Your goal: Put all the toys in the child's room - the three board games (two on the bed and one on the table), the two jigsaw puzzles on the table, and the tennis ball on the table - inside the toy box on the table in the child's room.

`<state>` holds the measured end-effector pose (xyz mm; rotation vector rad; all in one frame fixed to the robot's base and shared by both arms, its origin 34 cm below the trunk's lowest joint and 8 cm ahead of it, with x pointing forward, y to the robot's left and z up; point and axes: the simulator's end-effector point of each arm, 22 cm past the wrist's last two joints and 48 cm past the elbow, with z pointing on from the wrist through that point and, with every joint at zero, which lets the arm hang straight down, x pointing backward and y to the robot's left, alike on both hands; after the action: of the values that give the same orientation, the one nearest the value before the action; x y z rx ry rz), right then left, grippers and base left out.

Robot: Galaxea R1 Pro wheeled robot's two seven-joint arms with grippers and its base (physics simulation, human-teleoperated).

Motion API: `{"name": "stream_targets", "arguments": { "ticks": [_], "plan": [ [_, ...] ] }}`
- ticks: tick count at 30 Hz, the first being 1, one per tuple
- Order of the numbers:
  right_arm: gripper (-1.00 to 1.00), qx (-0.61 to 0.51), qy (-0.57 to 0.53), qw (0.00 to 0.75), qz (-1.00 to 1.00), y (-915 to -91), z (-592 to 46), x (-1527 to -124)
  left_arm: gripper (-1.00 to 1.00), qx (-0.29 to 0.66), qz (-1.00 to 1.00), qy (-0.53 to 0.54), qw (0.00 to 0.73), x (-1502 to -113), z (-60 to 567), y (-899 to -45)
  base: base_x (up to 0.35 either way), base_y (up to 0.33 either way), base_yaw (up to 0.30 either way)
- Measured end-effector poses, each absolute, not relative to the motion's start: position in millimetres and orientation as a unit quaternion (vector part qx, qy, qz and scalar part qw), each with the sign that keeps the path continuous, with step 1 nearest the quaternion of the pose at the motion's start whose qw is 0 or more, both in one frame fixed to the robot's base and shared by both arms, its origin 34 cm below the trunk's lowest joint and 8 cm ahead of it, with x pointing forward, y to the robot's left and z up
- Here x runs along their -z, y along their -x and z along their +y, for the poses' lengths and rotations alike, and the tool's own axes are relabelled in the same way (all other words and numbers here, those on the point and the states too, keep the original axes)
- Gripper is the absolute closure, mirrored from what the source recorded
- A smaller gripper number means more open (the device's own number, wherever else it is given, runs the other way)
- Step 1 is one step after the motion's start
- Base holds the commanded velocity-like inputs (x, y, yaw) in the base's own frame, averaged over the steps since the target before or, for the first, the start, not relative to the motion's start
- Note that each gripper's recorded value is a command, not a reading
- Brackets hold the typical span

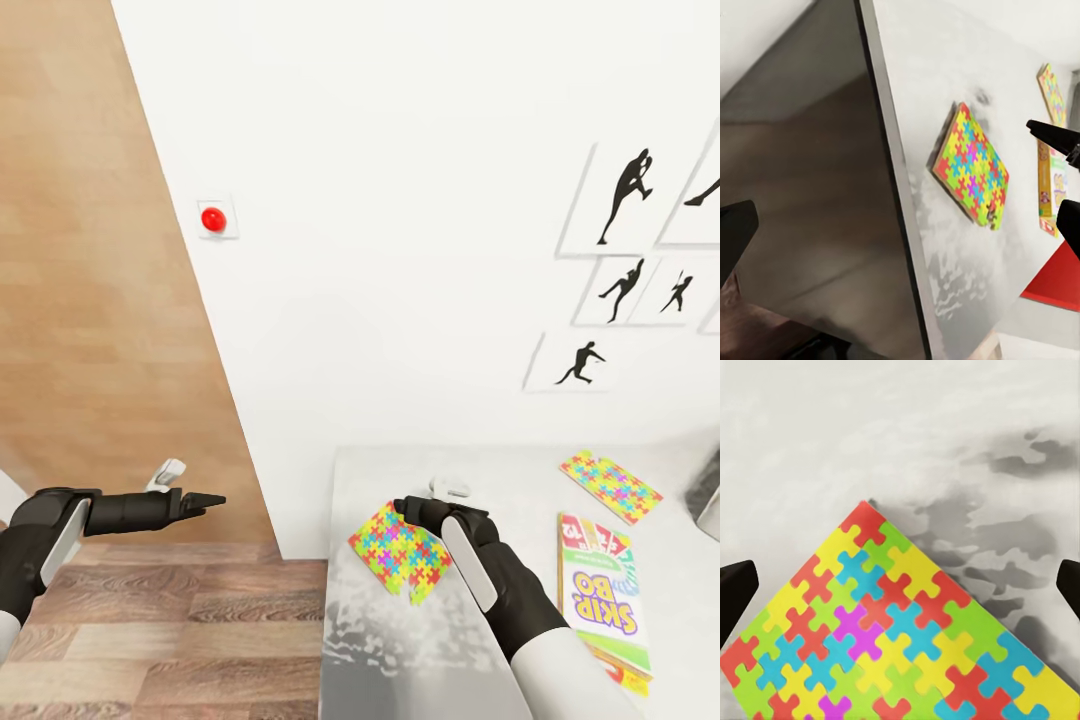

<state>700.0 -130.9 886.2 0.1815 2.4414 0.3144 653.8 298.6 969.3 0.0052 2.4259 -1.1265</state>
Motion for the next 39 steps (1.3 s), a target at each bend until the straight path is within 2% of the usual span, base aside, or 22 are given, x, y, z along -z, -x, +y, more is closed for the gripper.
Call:
{"name": "stream_targets", "arguments": {
  "ticks": [39],
  "plan": [
    [-1.0, -0.117, -0.072, 0.299, 0.944, -690.9, -131.1, -848.3, -1.0, 0.41, 0.889, 0.011, 0.203, -934.7, 298.3, -650.7, 0.0, 0.0, 0.0]
  ]
}}
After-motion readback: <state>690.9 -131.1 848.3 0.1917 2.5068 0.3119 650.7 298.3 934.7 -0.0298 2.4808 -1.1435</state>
